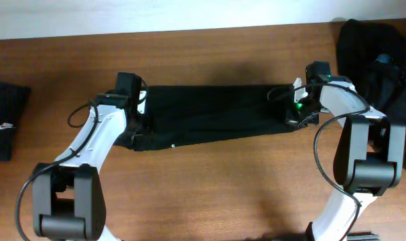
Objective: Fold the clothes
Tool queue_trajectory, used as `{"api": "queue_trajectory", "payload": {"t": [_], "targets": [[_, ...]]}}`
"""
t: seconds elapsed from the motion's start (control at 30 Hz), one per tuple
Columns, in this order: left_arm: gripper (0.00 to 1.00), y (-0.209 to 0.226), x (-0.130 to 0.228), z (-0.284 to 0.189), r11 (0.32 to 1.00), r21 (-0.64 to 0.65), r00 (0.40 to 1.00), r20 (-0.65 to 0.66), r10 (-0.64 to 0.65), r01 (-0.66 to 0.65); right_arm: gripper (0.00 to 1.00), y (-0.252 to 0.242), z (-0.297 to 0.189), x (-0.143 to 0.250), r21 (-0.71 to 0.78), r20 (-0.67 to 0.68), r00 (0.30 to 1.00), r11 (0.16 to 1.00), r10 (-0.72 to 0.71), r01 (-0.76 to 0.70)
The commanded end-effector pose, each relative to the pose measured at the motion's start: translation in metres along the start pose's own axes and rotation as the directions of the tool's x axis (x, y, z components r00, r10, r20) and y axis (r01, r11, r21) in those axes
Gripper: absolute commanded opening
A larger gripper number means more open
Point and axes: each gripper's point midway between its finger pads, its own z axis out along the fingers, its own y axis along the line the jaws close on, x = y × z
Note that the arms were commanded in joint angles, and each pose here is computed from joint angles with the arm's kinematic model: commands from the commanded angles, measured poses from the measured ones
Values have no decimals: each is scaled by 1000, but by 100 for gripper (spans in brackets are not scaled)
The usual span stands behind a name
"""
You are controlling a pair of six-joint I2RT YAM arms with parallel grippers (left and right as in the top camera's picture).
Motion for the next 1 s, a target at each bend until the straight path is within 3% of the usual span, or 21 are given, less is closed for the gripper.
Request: {"api": "queue_trajectory", "payload": {"t": [0.0, 0.8, 0.97], "targets": [[66, 4, 1, 7, 999, -24, 1000, -7, 30, -30, 4, -9, 22, 19, 23, -72, 997, 1000, 9, -7], [65, 13, 0, 26, 996, -80, 999, -23, 39, -41, 6, -9, 22, 22, 23, -84, 996, 1000, 11, -10], [40, 12, 2, 30, 996, -74, 998, -39, 39, -42, 10, -9, 22, 22, 23, -83, 996, 1000, 11, -9]]}}
